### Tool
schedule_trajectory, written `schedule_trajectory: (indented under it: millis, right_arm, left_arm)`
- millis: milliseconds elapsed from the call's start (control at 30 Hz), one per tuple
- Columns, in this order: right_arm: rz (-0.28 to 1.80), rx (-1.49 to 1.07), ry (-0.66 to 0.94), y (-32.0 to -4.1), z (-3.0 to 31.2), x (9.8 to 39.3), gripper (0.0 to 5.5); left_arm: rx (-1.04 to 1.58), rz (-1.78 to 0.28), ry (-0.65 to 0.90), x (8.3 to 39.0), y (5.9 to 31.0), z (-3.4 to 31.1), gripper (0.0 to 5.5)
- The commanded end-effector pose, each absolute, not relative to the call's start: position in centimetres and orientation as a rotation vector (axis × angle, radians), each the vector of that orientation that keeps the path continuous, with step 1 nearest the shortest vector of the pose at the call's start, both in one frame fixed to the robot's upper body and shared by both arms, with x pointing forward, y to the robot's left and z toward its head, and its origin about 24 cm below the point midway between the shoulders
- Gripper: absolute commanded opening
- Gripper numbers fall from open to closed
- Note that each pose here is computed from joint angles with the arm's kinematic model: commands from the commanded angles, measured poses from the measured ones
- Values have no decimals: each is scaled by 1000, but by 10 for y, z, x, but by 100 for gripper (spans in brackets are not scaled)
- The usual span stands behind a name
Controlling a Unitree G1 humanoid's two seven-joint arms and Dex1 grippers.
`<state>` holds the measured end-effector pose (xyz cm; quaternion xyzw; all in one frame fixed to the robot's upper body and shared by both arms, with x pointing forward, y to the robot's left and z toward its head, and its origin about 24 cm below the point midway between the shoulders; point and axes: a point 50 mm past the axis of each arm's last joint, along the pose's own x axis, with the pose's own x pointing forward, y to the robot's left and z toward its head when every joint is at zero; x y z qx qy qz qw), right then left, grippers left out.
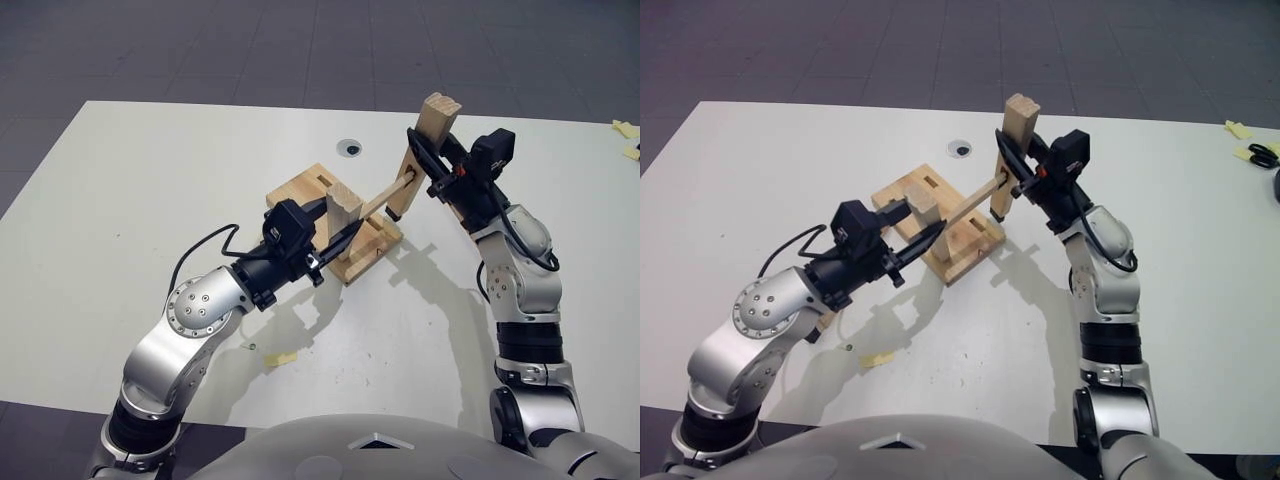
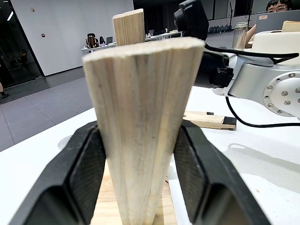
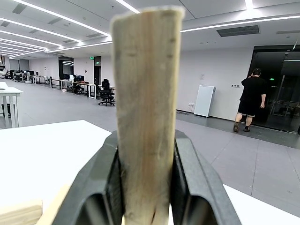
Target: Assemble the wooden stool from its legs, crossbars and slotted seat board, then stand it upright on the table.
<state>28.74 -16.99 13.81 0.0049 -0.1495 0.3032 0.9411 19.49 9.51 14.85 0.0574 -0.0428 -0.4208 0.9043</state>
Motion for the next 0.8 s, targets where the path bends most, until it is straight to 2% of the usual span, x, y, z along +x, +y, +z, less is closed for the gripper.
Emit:
schedule_trajectory:
  millis: [33, 500, 800]
  right_arm:
    - [620, -7, -295, -174, 138, 283, 103]
    - [665, 30, -349, -158, 159, 281, 103]
    - [676, 39, -327, -154, 154, 273, 103]
  left_arm:
    - [103, -880, 52, 191, 93, 125, 204]
    - [121, -864, 58, 190, 93, 121, 204]
    - [125, -856, 68, 190, 92, 117, 204]
